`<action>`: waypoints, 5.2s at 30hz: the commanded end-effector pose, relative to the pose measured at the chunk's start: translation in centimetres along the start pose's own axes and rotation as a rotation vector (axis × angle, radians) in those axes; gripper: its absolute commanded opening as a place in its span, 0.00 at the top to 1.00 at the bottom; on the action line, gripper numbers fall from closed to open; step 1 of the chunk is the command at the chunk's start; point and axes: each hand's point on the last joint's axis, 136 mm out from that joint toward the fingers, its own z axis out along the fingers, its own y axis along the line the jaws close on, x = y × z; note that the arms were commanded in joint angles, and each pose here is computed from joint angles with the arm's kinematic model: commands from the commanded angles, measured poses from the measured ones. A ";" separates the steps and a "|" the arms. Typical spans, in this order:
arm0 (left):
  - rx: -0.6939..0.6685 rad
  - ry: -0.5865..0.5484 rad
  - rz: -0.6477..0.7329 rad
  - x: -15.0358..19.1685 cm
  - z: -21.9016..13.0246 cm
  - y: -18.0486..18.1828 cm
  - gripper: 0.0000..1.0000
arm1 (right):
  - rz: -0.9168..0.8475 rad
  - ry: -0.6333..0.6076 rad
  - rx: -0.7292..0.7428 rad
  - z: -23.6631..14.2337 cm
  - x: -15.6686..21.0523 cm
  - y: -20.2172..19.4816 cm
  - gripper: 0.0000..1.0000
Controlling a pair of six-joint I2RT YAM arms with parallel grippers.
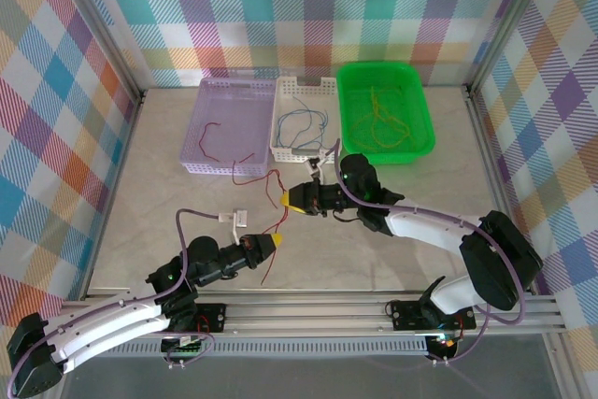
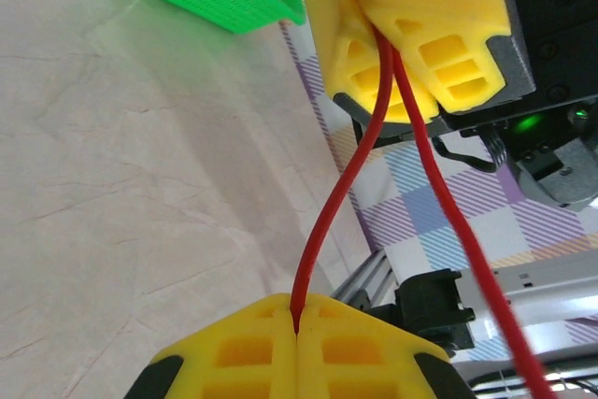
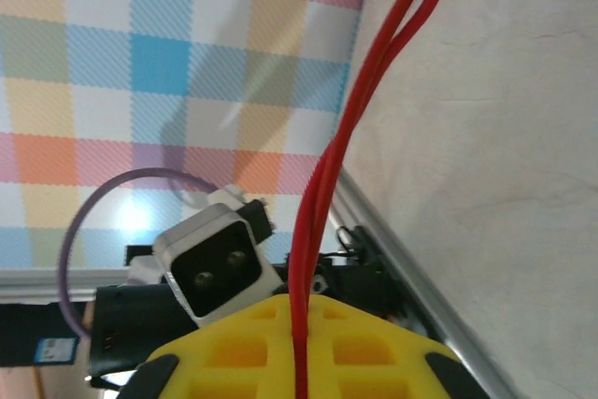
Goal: Untangle the cables
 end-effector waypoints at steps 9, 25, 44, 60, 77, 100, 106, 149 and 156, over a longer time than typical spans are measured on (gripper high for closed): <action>-0.199 0.131 -0.040 3.5 0.4 5.1 1.00 | -0.002 0.013 0.173 0.3 0.4 -7.0 0.83; -0.420 0.055 -0.022 1.8 -3.1 8.2 1.00 | 0.026 -0.093 0.295 -5.5 -0.8 -9.5 1.00; -0.634 -0.099 0.066 -4.3 -10.6 6.4 1.00 | 0.288 -0.457 0.334 -20.3 -2.9 -13.4 1.00; -0.593 -0.242 0.394 -16.0 -11.1 -7.5 1.00 | 0.144 -0.462 0.322 -21.3 -1.7 -9.8 1.00; -0.744 -0.309 0.351 -29.0 -4.4 -3.4 1.00 | -0.050 -0.465 0.231 -22.1 -0.1 -1.9 1.00; -0.819 -0.255 0.213 -35.2 3.9 9.2 1.00 | -0.216 -0.425 0.085 -22.1 2.0 4.2 1.00; -0.885 -0.195 0.150 -32.6 5.0 14.3 1.00 | -0.241 -0.420 0.073 -22.2 2.2 5.4 1.00; -0.988 -0.041 0.014 -31.5 10.7 23.3 0.62 | -0.249 -0.400 0.064 -21.8 3.3 5.7 1.00; -0.981 -0.054 0.055 -33.1 9.8 20.6 0.44 | -0.247 -0.401 0.068 -21.9 3.2 5.8 1.00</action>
